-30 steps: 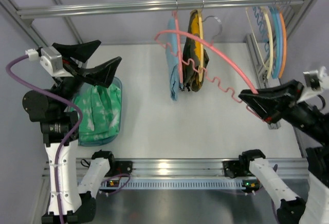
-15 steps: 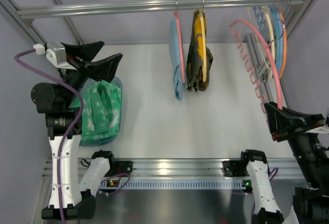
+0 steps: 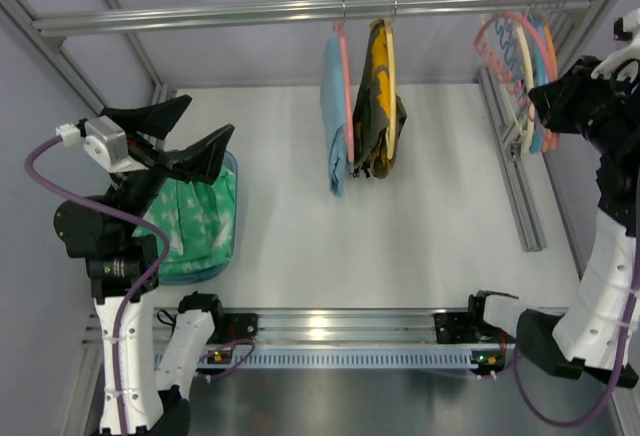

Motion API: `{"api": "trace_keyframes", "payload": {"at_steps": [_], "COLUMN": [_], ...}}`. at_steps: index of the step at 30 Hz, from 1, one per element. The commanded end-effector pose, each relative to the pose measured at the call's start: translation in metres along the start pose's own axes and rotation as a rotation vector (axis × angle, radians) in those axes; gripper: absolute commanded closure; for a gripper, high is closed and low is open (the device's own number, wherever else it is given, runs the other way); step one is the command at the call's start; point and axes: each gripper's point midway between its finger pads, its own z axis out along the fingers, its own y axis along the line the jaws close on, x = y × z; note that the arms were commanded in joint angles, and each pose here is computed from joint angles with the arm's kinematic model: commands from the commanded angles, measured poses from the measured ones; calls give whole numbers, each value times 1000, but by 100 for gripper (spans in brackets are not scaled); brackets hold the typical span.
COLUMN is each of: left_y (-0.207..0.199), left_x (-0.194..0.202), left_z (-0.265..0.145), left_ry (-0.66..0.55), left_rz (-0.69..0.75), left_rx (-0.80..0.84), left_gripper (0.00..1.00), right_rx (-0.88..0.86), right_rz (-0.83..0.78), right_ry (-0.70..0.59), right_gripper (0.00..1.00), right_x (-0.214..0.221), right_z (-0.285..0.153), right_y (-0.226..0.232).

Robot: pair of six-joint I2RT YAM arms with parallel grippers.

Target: Remove the trousers from the hanger

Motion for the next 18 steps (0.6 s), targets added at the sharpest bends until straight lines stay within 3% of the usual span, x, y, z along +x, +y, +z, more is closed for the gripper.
{"api": "trace_keyframes", "payload": {"at_steps": [1,11,18], "left_y": [4,7,9], "left_x": [4,18,21], "left_z": [-5,-11,-10], "left_ry": [3,23,31], "left_rz": [43,45,38], "left_rx": [-23,-40,-42], "left_gripper": [2,2,2], "right_rx": [-20,-84,-32], "right_rz": [-77,-52,-33], "right_ry": [-49,-7,29], "right_gripper": [100,100,100], "right_x": [-24,-28,-17], "right_z": [2,36,47], "right_y": [3,6,-6]}}
